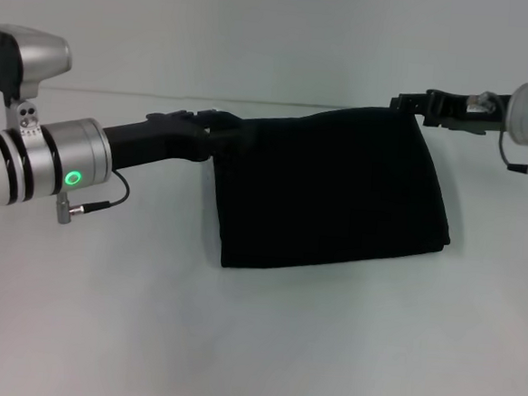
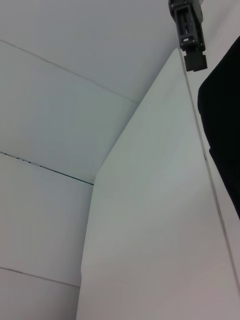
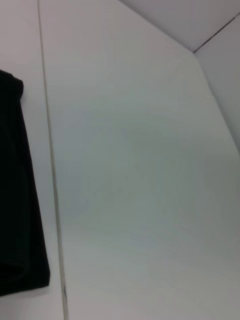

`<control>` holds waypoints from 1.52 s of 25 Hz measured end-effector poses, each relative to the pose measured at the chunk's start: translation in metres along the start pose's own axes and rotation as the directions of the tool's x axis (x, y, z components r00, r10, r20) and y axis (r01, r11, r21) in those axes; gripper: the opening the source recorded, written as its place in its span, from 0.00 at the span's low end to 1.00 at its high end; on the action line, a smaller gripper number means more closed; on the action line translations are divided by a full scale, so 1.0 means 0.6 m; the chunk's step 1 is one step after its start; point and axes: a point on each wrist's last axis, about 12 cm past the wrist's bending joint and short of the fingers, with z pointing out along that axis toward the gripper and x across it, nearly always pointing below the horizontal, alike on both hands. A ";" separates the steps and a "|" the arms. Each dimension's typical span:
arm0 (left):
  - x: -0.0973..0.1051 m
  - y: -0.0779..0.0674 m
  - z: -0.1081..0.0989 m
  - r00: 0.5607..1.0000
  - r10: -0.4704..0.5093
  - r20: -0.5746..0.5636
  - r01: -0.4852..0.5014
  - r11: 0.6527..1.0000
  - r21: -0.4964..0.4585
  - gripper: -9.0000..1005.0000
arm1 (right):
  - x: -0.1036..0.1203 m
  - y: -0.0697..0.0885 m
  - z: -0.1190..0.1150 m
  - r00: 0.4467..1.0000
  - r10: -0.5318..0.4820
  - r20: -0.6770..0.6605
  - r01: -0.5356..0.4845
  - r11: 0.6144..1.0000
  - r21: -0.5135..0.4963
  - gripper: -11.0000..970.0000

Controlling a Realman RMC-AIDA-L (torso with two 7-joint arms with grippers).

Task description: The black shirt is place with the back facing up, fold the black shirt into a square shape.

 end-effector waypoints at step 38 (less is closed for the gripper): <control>0.005 0.004 0.004 0.996 -0.089 -0.003 0.089 0.996 -0.025 0.87 | 0.052 -0.067 0.006 0.991 -0.115 0.067 0.094 0.959 0.268 0.74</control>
